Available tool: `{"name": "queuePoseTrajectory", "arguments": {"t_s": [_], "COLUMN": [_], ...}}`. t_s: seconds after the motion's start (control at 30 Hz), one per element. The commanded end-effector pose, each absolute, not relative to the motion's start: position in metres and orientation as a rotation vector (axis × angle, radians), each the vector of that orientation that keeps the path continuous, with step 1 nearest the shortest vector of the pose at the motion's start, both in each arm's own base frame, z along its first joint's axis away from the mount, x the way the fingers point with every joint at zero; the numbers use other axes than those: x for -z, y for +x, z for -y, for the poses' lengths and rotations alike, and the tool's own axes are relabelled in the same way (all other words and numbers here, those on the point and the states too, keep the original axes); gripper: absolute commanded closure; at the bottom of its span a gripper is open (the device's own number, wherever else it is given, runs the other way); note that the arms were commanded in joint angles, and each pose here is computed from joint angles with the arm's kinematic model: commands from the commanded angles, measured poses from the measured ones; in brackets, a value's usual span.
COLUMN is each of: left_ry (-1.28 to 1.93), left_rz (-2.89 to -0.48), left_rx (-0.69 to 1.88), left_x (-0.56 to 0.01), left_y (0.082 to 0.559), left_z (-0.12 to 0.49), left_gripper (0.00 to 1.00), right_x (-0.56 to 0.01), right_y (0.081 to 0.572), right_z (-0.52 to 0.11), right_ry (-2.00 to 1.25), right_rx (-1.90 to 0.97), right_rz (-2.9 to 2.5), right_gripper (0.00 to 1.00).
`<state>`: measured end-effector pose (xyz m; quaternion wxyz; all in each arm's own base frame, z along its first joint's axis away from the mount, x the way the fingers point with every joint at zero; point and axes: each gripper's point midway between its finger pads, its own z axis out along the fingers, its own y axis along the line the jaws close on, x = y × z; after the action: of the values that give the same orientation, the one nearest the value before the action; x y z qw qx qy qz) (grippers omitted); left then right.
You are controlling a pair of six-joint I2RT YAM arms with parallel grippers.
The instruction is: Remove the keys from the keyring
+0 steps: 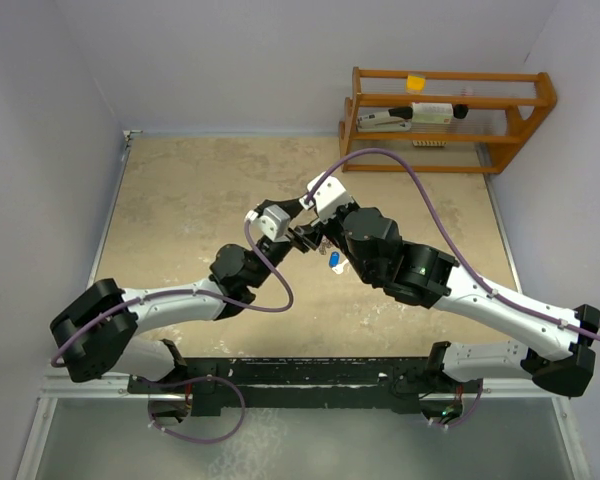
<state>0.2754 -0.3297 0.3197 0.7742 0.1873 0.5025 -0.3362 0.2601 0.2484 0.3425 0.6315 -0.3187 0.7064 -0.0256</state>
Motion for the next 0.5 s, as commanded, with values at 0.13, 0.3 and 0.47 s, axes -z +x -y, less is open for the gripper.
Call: {"name": "queuePoseTrajectory", "arguments": {"t_s": [0.13, 0.3, 0.47], "left_ry": [0.381, 0.391, 0.385], "left_rz": [-1.046, -1.053, -1.044], "left_rx": [0.706, 0.694, 0.68], "left_x": [-0.336, -0.332, -0.335], "left_y": [0.276, 0.275, 0.275], "left_z": [0.332, 0.333, 0.331], "left_gripper": [0.49, 0.49, 0.49], "right_x": [-0.369, -0.369, -0.368], "right_y": [0.257, 0.257, 0.257], "right_z": [-0.248, -0.249, -0.249], "right_ry": [-0.654, -0.654, -0.657], "right_rx": [-0.008, -0.011, -0.008], "right_rz": [-1.558, -1.556, -1.556], "right_gripper": [1.0, 1.0, 1.0]}}
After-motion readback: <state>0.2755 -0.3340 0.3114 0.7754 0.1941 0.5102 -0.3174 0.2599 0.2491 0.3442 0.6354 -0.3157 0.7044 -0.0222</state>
